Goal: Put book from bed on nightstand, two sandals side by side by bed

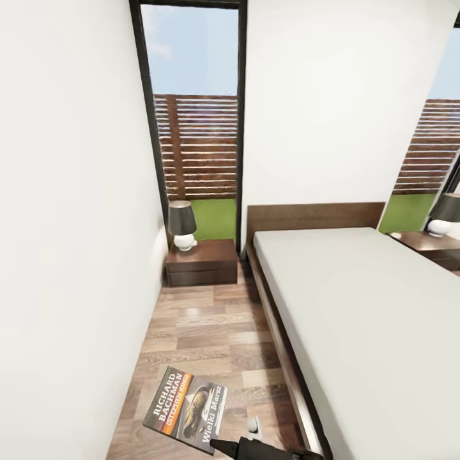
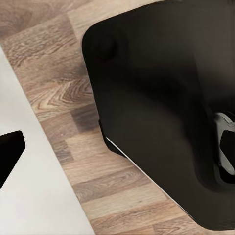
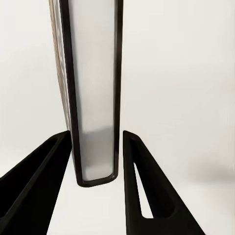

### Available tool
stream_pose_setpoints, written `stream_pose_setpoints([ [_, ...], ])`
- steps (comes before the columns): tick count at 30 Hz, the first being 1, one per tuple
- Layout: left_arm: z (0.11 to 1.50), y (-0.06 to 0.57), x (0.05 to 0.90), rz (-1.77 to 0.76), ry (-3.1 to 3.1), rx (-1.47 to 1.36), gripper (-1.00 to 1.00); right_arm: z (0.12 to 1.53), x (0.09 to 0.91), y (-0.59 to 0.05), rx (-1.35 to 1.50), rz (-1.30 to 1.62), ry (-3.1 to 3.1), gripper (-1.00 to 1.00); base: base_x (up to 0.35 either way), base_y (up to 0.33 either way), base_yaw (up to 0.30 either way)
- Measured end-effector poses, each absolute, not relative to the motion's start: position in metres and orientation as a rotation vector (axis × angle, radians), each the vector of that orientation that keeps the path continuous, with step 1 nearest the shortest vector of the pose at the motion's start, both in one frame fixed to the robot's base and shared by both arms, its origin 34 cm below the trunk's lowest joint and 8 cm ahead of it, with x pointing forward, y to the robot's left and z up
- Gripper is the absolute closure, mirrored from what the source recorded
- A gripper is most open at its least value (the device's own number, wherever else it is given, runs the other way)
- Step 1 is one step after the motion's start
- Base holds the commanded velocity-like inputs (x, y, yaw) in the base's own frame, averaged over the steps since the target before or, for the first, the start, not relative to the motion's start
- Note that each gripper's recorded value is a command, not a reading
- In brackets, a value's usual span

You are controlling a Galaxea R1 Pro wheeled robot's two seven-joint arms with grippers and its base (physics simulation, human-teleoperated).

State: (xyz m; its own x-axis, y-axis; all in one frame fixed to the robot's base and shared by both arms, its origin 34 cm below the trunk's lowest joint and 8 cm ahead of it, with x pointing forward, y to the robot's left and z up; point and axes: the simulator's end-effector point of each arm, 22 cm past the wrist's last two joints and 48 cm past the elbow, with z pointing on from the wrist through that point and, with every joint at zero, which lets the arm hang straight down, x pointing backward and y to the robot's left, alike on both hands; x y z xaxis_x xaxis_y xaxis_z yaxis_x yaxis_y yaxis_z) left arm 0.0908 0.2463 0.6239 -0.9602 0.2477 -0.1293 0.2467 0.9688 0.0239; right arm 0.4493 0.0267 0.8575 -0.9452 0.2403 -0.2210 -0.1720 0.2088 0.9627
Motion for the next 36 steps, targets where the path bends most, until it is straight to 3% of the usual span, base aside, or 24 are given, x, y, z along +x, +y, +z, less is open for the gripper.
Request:
stream_pose_setpoints([
  [36, 0.627, 0.270, 0.266, 0.205, 2.867, 0.351, -1.00, 0.857, 0.453, 0.024, 0.047, 1.758, 2.139, 1.00, 0.017, 0.009, 0.000],
])
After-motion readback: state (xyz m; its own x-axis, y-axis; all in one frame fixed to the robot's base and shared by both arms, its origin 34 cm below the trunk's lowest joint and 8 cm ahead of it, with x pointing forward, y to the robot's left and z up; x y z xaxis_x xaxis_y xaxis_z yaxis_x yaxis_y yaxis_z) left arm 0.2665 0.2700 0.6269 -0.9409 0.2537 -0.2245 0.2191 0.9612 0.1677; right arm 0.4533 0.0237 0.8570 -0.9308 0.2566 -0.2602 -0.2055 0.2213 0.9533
